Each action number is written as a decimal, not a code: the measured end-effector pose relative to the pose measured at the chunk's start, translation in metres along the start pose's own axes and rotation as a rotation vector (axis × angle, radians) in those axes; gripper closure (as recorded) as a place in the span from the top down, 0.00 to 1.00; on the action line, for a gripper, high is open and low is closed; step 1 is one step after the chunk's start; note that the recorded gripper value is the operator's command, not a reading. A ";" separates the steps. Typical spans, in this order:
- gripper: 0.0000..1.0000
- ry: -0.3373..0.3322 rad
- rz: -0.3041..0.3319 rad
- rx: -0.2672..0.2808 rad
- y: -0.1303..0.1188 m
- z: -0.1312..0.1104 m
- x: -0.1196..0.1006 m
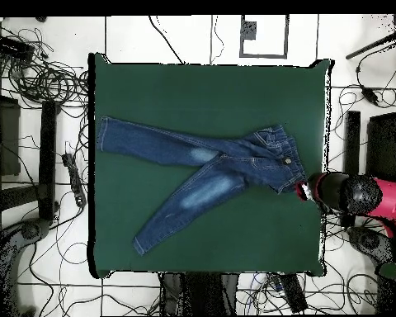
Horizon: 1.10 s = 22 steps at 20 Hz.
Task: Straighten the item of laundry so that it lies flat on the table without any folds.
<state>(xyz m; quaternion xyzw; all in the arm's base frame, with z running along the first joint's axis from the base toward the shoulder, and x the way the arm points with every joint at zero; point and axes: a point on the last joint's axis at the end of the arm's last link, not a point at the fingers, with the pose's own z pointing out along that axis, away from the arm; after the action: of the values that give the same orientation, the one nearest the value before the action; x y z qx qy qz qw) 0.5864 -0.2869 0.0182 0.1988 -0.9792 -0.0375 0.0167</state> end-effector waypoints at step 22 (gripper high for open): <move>0.00 -0.073 0.030 0.001 -0.001 -0.018 -0.051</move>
<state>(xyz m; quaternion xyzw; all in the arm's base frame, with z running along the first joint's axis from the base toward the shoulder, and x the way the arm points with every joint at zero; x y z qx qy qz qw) 0.6346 -0.2690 0.0353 0.1827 -0.9820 -0.0439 -0.0184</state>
